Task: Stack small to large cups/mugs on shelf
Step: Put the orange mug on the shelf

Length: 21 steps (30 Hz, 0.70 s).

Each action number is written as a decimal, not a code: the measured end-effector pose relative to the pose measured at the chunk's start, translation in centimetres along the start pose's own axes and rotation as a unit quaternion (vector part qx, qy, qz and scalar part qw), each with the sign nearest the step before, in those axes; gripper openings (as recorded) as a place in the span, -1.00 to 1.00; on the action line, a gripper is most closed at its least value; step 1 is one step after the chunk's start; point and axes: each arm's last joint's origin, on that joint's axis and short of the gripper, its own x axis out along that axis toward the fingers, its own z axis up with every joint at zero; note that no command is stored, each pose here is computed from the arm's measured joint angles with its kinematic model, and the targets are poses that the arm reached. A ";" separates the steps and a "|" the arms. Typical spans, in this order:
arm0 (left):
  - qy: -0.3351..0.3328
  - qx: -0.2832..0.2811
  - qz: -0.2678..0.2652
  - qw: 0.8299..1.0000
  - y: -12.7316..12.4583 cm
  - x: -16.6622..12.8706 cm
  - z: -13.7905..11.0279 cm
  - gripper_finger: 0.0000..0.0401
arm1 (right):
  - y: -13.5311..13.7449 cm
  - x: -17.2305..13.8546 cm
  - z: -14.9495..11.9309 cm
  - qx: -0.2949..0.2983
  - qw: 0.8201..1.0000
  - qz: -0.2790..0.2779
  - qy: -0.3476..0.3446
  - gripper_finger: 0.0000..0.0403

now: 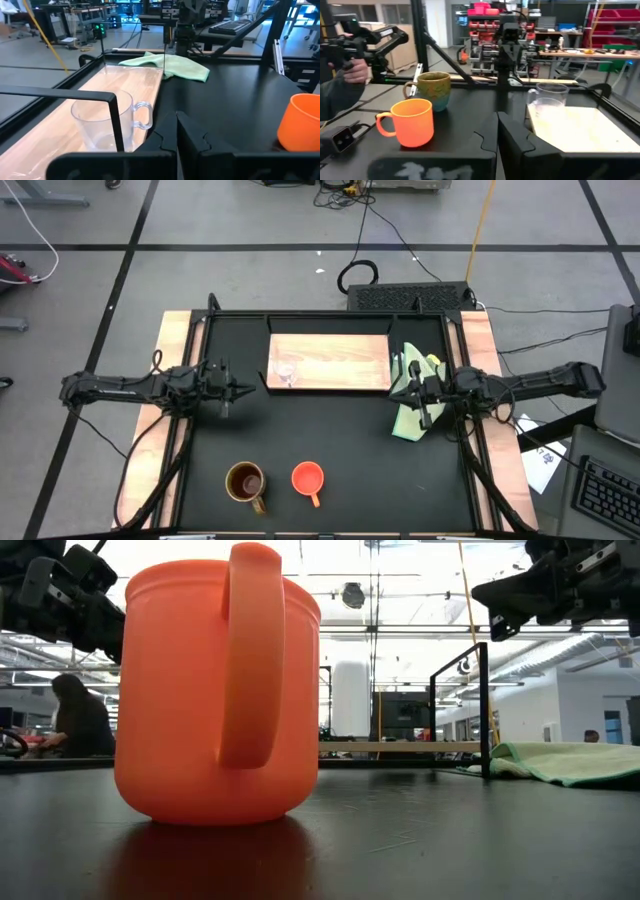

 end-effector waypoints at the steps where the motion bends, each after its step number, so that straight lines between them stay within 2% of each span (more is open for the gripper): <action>1: 0.000 -0.001 0.000 1.000 0.0 0.0 0.0 -0.99 | 0.1 0.1 0.0 -0.002 1.000 0.004 -0.002 -1.00; 14: 0.000 0.000 -0.013 1.000 -0.1 0.0 0.0 -0.99 | 0.6 1.2 -0.9 0.007 0.999 0.022 0.029 -1.00; 21: 0.000 0.000 -0.014 1.000 -0.1 0.0 0.0 -0.98 | 1.3 2.4 -0.3 -0.010 0.998 0.046 0.047 -1.00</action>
